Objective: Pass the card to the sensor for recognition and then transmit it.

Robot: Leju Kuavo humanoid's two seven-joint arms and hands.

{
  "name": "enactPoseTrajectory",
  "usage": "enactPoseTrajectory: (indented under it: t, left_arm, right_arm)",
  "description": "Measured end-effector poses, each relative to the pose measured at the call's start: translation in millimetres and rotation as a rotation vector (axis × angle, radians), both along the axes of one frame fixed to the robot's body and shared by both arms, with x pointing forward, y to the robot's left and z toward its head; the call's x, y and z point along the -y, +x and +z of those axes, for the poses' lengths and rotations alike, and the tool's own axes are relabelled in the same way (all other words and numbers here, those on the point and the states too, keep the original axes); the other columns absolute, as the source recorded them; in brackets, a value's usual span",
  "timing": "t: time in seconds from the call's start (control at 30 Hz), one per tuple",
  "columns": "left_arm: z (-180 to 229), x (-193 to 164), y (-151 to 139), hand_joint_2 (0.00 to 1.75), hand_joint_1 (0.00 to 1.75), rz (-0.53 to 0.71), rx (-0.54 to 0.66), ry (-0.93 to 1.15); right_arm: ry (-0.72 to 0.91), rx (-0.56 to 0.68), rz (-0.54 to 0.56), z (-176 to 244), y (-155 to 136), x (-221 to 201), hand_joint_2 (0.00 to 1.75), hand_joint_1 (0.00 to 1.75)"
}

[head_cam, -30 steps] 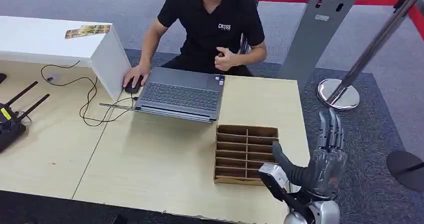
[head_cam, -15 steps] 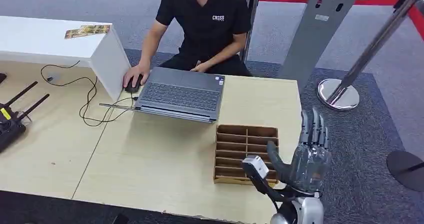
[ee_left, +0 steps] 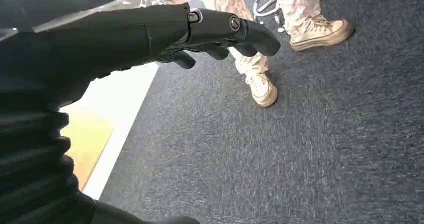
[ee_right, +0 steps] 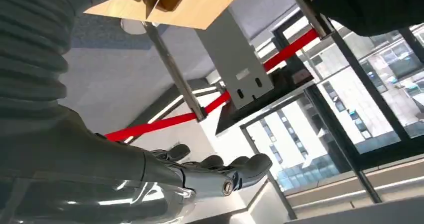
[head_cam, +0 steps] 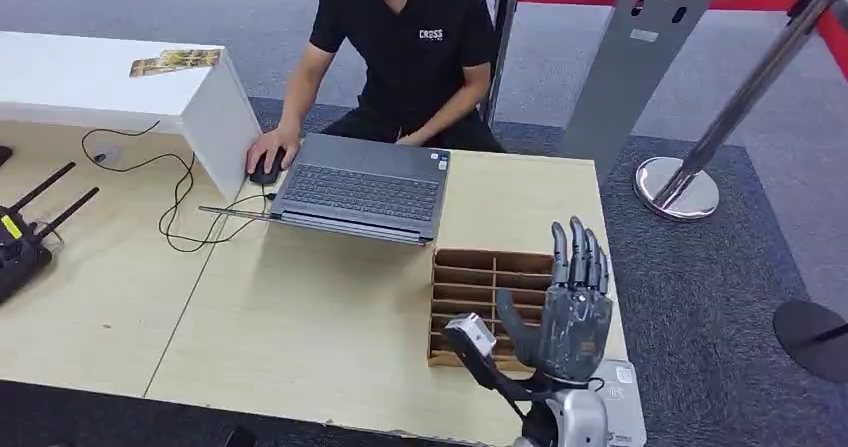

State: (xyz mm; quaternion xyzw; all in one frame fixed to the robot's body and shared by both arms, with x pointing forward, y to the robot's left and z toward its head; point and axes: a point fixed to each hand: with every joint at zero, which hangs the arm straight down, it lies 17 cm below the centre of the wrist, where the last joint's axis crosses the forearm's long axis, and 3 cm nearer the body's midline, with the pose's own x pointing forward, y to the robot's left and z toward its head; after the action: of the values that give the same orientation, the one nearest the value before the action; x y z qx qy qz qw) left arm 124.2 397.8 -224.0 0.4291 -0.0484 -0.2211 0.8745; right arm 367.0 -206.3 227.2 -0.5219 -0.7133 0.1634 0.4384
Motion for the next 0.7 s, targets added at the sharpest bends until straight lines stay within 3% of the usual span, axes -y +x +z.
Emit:
enactPoseTrajectory:
  t: [0.7]
  left_arm:
    - [0.2,-0.4,-0.4,1.75,0.0,-0.001,-0.002,0.003]
  right_arm:
    - [-0.044,-0.022,0.039,-8.4,-2.1,-15.7,1.75,0.0]
